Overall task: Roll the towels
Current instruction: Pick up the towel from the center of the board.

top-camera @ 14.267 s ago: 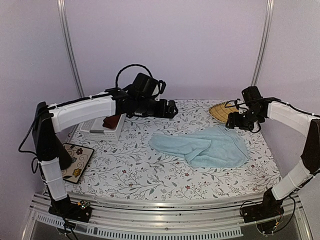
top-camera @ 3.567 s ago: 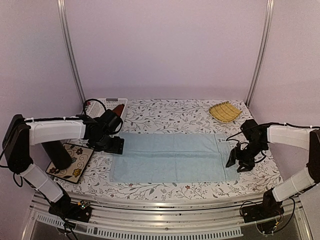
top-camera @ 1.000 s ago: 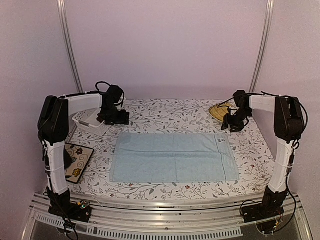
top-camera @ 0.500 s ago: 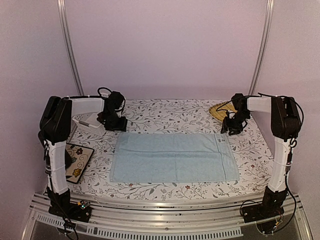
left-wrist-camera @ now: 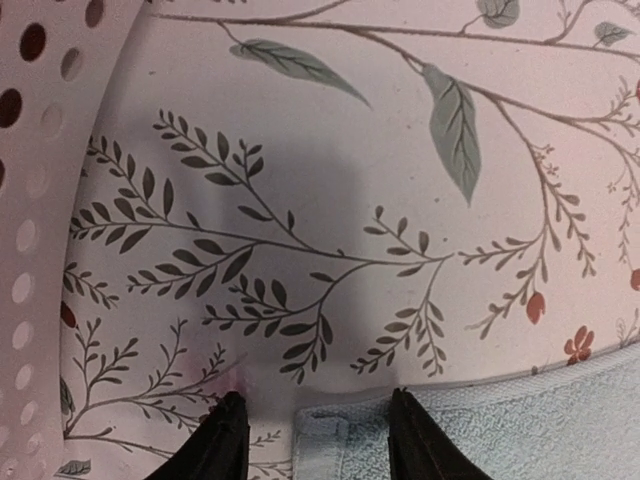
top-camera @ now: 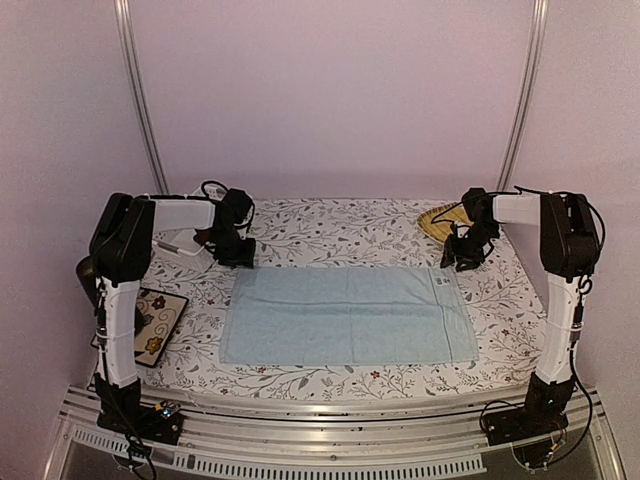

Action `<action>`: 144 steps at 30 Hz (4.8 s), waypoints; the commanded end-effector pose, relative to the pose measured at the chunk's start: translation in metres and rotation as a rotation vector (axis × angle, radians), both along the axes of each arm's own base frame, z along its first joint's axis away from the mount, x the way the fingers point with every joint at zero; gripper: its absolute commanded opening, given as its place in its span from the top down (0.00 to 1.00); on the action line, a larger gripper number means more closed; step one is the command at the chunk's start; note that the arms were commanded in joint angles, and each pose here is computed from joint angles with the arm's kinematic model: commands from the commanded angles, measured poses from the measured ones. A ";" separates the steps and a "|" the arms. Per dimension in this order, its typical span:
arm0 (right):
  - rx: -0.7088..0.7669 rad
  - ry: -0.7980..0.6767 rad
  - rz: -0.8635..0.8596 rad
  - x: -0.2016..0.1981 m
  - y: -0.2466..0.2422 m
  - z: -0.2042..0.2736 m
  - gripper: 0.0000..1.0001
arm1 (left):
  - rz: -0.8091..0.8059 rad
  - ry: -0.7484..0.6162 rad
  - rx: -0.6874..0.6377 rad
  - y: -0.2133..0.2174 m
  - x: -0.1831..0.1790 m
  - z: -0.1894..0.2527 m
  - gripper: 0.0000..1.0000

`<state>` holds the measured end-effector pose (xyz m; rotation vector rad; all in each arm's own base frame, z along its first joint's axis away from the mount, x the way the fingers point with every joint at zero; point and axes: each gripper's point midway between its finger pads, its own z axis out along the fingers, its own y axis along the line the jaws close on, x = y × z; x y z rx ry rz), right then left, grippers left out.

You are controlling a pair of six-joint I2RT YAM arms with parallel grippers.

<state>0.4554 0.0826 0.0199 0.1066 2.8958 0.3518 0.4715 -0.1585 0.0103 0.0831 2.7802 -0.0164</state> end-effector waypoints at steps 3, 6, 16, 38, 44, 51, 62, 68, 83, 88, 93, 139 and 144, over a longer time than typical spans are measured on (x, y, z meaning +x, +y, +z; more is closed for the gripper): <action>0.005 0.002 0.021 0.006 0.002 -0.005 0.48 | -0.015 -0.001 -0.034 -0.010 0.006 -0.007 0.60; 0.013 0.006 0.030 0.005 0.004 -0.004 0.48 | -0.013 0.002 -0.064 -0.011 0.003 -0.002 0.61; 0.029 0.006 0.052 0.001 0.008 0.003 0.48 | 0.003 0.026 -0.109 -0.001 -0.012 -0.003 0.65; 0.053 -0.024 0.037 0.006 -0.002 0.016 0.48 | -0.025 0.015 -0.357 -0.008 -0.007 -0.002 0.72; 0.059 -0.046 0.016 0.009 -0.011 0.028 0.48 | -0.024 0.046 -0.331 -0.003 -0.021 -0.011 0.74; 0.065 -0.020 0.021 0.005 -0.010 0.017 0.48 | -0.010 0.034 -0.314 0.001 -0.019 -0.011 0.91; 0.114 -0.005 0.003 0.007 -0.006 0.008 0.47 | -0.008 -0.011 -0.334 -0.001 -0.014 0.002 1.00; 0.157 0.022 -0.002 0.009 0.001 -0.002 0.49 | -0.010 -0.073 -0.365 -0.003 -0.010 0.027 1.00; 0.186 0.041 0.015 0.004 0.006 -0.011 0.96 | -0.032 -0.111 -0.423 -0.011 -0.011 0.043 1.00; 0.185 -0.003 0.024 0.005 0.006 0.002 0.98 | -0.028 -0.115 -0.422 -0.011 -0.011 0.046 1.00; 0.180 -0.073 0.036 0.012 0.005 0.027 0.98 | -0.039 -0.173 -0.437 -0.012 -0.007 0.072 1.00; 0.190 -0.069 0.125 -0.118 0.017 0.089 0.98 | -0.035 -0.135 -0.385 -0.006 -0.013 0.055 0.41; 0.165 -0.070 0.121 -0.124 0.012 0.086 0.98 | 0.004 -0.059 -0.373 -0.007 -0.016 0.031 0.41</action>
